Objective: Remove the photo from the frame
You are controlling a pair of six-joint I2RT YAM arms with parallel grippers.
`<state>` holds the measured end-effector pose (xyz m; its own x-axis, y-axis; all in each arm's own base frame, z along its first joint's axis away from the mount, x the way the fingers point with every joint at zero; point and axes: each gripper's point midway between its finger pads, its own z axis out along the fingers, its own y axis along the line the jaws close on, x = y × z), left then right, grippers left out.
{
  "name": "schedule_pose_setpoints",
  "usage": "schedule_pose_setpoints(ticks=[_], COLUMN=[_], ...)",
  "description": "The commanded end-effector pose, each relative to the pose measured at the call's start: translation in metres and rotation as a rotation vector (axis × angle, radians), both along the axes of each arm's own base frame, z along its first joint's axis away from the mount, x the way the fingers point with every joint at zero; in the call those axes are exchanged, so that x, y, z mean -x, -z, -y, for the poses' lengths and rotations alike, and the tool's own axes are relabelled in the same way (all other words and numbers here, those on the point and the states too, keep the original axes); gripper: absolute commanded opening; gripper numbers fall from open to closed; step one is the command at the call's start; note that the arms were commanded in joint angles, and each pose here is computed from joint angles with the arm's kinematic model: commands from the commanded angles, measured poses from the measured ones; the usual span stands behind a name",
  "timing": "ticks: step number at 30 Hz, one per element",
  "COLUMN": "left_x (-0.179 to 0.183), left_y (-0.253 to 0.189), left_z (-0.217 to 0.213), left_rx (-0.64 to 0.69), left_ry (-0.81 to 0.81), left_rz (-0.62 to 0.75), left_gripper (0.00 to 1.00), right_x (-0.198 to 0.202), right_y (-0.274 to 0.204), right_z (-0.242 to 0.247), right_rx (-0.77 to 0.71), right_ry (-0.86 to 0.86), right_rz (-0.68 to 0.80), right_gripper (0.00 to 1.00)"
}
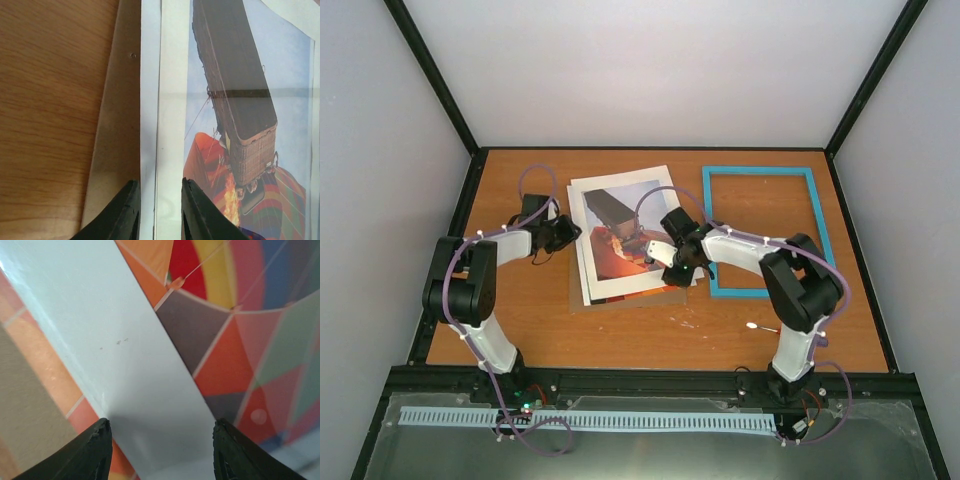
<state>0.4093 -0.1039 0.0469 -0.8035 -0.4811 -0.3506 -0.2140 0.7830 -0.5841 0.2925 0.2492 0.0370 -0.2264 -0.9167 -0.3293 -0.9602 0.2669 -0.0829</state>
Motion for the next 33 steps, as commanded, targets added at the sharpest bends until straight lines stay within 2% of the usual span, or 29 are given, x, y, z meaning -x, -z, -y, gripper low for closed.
schedule_pose_setpoints(ticks=[1,9,12,14,20,27,33], left_x=[-0.007,-0.001,0.001,0.001,0.007,0.011,0.013], left_y=[-0.006,0.011,0.019,0.021,0.027,0.017,0.003], left_z=[0.008,0.016,0.016,0.017,0.014,0.014,0.018], left_rx=[0.054,0.113,0.117,0.117,0.109,0.114,0.147], left_ry=[0.025,0.043,0.038,0.038,0.03,0.028,0.045], left_rz=[0.05,0.026,0.012,0.012,-0.001,0.036,0.079], left_gripper=[0.24,0.18,0.16,0.12,0.1,0.08,0.01], right_x=[-0.007,0.007,0.01,0.01,0.012,0.012,0.011], right_y=[0.017,0.035,0.038,0.038,0.041,0.04,0.035], right_z=[-0.007,0.0,0.001,0.001,0.001,0.002,0.001], right_rx=[0.008,0.027,0.029,0.028,0.032,0.034,0.027], right_ry=[0.034,0.032,0.032,0.033,0.034,0.036,0.041], right_rz=[-0.019,-0.07,-0.08,-0.085,-0.095,-0.094,-0.092], right_gripper=[0.53,0.53,0.53,0.53,0.53,0.53,0.54])
